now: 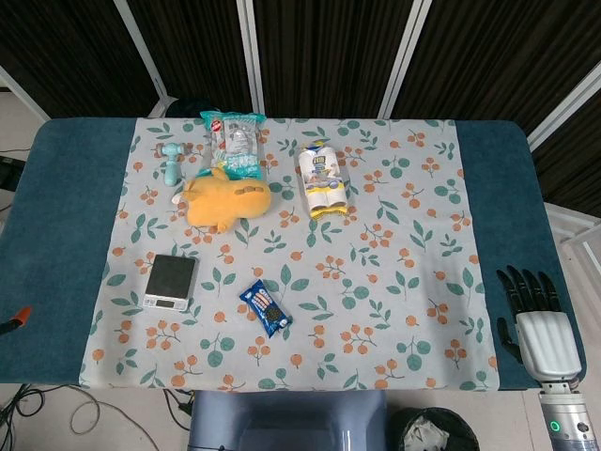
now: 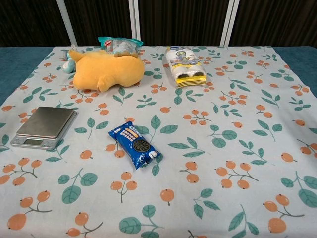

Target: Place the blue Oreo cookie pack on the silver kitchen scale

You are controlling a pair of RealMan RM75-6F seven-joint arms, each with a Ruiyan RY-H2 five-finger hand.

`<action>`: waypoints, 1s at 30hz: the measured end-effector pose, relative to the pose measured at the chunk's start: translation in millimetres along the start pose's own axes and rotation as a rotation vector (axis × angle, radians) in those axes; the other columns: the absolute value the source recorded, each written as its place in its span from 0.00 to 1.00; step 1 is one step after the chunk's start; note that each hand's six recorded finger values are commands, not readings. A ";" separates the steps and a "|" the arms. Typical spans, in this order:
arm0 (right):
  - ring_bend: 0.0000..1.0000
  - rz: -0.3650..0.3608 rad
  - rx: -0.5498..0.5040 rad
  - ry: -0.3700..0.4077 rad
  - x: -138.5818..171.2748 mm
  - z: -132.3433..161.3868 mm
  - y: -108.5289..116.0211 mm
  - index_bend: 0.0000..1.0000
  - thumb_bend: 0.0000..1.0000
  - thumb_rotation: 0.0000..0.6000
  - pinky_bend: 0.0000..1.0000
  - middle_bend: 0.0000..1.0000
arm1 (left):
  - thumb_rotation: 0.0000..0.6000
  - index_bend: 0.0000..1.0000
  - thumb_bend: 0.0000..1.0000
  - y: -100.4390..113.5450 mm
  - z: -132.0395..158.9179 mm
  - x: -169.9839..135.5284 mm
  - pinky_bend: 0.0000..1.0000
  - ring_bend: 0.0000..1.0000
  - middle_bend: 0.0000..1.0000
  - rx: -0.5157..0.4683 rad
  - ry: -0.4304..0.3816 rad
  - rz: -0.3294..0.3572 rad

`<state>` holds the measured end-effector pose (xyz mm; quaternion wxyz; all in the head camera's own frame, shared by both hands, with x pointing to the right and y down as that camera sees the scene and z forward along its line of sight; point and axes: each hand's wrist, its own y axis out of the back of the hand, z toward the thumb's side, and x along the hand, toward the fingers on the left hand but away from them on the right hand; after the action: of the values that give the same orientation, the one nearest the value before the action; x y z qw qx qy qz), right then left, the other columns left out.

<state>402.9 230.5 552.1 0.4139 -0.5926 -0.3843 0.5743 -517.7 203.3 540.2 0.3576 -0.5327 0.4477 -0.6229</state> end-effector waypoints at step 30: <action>0.02 -0.020 -0.013 -0.019 2.0 -2.7 5.2 0.00 0.59 1.00 0.00 0.07 | 1.00 0.03 0.09 10.7 26.5 -0.4 0.03 0.00 0.05 0.013 -0.168 0.029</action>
<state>405.5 230.3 546.5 0.4123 -0.5857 -0.3978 0.5733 -491.9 195.3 530.8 0.4064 -0.5742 0.4199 -0.5734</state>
